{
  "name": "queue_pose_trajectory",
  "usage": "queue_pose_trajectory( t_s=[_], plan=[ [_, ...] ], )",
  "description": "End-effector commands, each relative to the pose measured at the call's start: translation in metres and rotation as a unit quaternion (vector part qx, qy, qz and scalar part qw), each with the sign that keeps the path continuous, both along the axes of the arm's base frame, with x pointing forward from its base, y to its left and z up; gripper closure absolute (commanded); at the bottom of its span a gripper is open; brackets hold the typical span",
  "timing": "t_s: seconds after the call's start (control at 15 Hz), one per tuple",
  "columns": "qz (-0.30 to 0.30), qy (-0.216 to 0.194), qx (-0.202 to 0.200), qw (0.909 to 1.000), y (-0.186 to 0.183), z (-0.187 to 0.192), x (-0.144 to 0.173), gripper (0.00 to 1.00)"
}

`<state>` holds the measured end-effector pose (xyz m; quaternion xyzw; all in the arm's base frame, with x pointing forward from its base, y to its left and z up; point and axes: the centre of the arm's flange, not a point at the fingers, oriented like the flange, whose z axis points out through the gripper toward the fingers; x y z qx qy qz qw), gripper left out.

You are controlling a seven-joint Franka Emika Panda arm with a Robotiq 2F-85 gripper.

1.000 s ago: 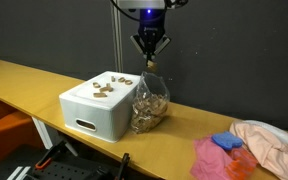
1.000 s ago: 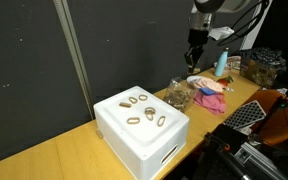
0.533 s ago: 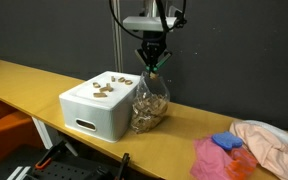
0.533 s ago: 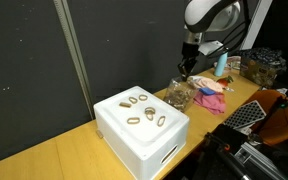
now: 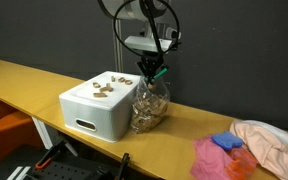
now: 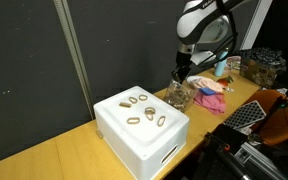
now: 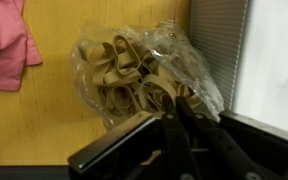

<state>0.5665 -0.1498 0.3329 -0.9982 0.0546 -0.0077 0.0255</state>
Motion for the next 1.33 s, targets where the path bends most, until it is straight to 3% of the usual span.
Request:
queue_pose_trajectory(
  t_s=[0.0, 0.27, 0.53, 0.93, 1.27],
  plan=[
    [0.000, -0.019, 0.009, 0.9998, 0.009, 0.009, 0.000, 0.60],
    [-0.005, -0.024, 0.018, 0.9995, 0.017, 0.022, -0.003, 0.29],
    [-0.002, -0.053, 0.030, 0.9981, 0.028, 0.059, 0.000, 0.02],
    [0.022, -0.096, 0.043, 0.9943, 0.053, 0.112, 0.022, 0.00],
    [0.056, -0.092, 0.053, 0.9928, 0.088, 0.088, 0.068, 0.00]
  ],
)
